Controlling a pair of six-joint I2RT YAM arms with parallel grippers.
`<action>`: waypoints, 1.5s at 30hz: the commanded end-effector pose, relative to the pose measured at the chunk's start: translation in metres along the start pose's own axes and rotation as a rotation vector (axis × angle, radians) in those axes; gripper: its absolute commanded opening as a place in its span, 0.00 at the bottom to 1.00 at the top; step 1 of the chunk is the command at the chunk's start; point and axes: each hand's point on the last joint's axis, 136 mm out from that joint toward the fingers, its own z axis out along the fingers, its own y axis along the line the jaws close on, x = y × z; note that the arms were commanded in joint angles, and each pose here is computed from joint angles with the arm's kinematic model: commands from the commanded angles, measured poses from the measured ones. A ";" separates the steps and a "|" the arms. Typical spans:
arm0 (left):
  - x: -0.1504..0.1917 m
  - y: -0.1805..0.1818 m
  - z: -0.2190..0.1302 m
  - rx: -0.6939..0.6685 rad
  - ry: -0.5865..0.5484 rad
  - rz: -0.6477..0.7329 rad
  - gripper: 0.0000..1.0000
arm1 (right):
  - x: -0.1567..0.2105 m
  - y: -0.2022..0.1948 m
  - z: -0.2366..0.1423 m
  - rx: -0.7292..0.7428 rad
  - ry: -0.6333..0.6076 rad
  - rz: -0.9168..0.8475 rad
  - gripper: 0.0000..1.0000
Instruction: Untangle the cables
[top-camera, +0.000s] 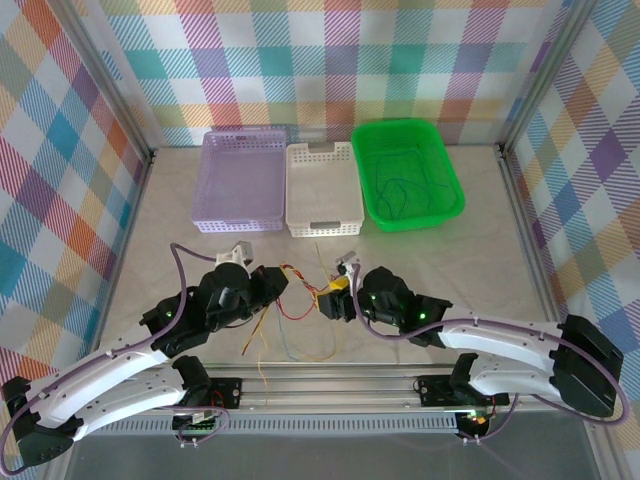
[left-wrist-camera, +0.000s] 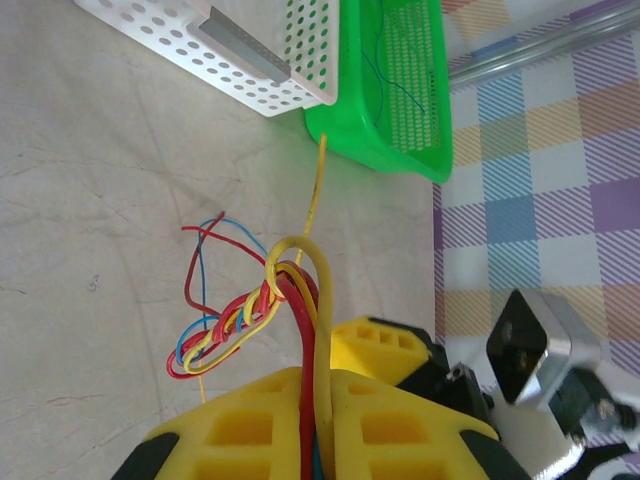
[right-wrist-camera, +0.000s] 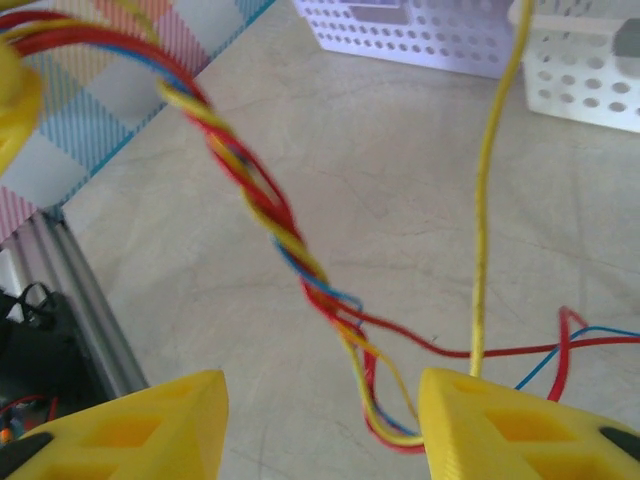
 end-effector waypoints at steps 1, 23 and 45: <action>-0.001 -0.009 -0.006 0.043 0.002 -0.008 0.00 | -0.019 -0.017 0.002 0.083 -0.035 0.013 0.51; -0.001 0.001 -0.011 0.027 -0.009 0.004 0.00 | -0.013 -0.052 0.005 0.163 -0.003 0.129 0.00; 0.014 0.031 0.002 -0.066 0.036 0.042 0.16 | -0.062 -0.136 -0.100 0.379 -0.206 0.307 0.00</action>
